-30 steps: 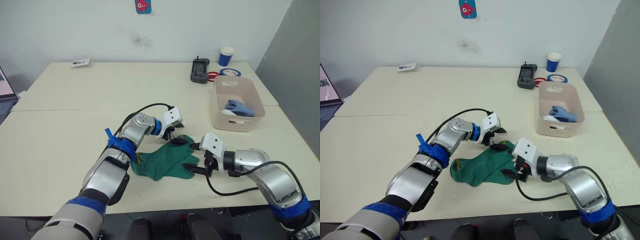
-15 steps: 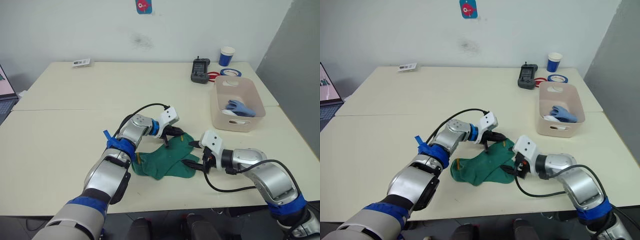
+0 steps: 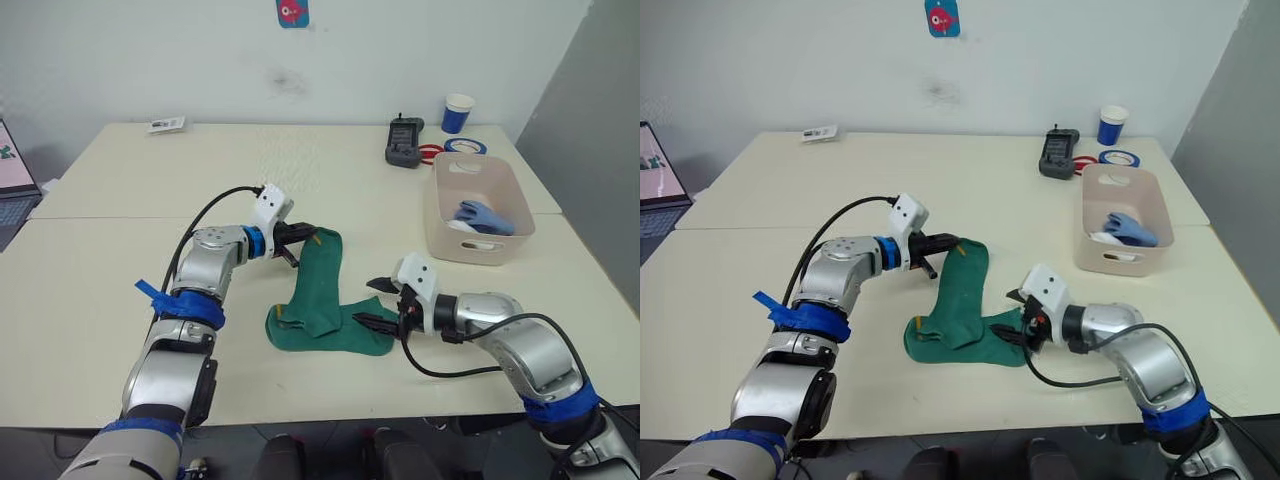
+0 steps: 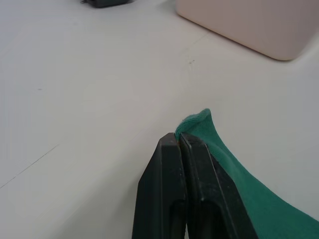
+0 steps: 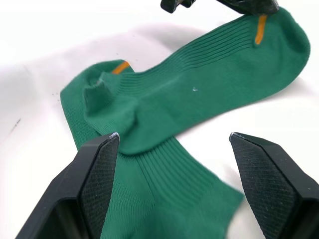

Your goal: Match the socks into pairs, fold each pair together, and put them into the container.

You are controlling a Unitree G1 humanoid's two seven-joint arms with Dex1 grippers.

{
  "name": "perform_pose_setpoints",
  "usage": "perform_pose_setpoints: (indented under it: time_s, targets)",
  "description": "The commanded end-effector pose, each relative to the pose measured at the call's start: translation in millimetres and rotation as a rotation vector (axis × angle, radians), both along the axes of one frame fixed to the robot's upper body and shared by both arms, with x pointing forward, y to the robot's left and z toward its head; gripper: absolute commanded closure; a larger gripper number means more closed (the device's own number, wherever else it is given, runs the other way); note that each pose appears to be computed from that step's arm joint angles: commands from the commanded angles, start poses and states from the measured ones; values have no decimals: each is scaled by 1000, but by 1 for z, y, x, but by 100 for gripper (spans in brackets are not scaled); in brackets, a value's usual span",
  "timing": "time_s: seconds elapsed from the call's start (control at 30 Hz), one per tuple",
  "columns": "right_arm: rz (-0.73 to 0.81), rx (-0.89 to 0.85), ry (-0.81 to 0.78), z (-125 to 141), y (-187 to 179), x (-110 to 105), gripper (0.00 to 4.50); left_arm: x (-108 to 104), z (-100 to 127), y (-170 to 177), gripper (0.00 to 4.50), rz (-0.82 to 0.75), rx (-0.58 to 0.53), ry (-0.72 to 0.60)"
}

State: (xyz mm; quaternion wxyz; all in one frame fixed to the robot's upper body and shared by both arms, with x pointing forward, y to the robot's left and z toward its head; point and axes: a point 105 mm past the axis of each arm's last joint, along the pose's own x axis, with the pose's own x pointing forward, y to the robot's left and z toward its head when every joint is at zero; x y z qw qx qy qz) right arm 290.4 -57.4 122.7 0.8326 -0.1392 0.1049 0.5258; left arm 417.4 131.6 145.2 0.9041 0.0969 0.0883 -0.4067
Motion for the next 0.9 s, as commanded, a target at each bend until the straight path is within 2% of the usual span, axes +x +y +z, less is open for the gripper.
perform_pose_setpoints:
  time_s: [0.03,0.17,0.3,0.63,0.73,0.9]
  targets:
    - [123,-69,-101,4,18,-4,70,0,10,4,446,26,-7,-38]
    - [282,-189,-240,-3,36,-5,70,-4,2,1,446,30,3,-21]
    - [355,-206,-288,-3,52,-3,70,-5,0,1,446,33,5,-10]
    - [406,-146,-220,-13,82,-4,70,-7,-2,4,446,34,25,-4]
    - [421,-143,-195,-16,86,-4,131,-7,-3,6,450,36,32,-4]
    - [428,-146,-183,-17,85,-3,309,-8,-2,9,450,41,37,-7]
